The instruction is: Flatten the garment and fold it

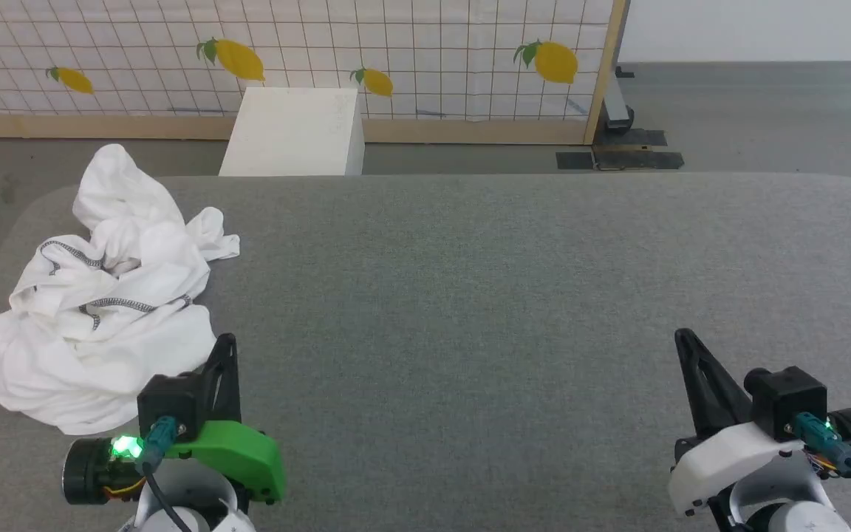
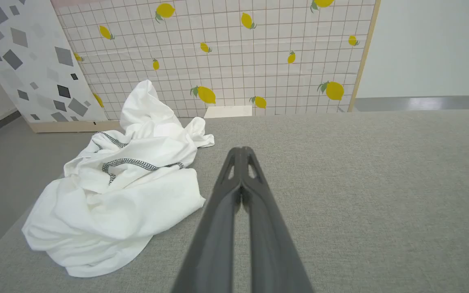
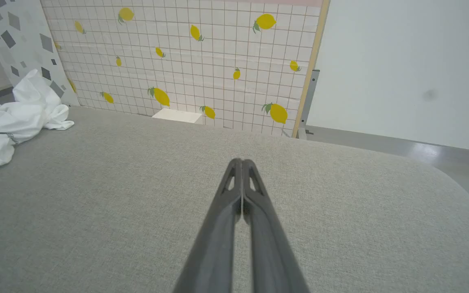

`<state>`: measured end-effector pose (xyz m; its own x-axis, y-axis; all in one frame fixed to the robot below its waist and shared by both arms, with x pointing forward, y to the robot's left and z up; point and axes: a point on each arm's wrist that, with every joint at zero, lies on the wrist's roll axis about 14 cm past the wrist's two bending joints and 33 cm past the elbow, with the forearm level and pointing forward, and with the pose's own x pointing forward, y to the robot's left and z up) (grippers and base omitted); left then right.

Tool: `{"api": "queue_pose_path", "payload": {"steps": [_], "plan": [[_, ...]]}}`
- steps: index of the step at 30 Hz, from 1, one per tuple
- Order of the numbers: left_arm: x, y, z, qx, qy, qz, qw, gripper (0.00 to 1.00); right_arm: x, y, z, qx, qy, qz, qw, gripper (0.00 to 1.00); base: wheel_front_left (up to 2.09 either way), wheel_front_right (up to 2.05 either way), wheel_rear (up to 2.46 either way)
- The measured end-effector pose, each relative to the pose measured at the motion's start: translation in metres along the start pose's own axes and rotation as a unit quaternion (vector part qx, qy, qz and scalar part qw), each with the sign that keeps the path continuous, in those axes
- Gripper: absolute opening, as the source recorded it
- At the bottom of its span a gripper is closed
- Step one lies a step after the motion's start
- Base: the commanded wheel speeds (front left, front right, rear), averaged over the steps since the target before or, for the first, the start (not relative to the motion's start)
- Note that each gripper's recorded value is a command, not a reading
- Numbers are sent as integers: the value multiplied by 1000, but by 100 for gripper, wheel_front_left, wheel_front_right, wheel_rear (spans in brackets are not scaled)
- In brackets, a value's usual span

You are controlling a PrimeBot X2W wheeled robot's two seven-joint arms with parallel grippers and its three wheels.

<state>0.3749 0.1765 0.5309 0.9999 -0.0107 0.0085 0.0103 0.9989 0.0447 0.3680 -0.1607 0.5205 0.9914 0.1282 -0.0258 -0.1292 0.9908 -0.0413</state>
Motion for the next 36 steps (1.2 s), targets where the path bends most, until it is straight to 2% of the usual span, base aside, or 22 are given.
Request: {"api": "queue_pose_path", "payload": {"steps": [18,19,36], "plan": [[0,0,0,0,0,0,1000,0,0,0,0,0,0,0,1000,0,0,0,0],[0,0,0,0,0,0,1000,100,0,0,0,0,0,0,1000,100,0,0,0],[-1,-2,-5,-6,2,-3,1000,100,0,1,-2,12,-3,1,1000,100,0,0,0]]}}
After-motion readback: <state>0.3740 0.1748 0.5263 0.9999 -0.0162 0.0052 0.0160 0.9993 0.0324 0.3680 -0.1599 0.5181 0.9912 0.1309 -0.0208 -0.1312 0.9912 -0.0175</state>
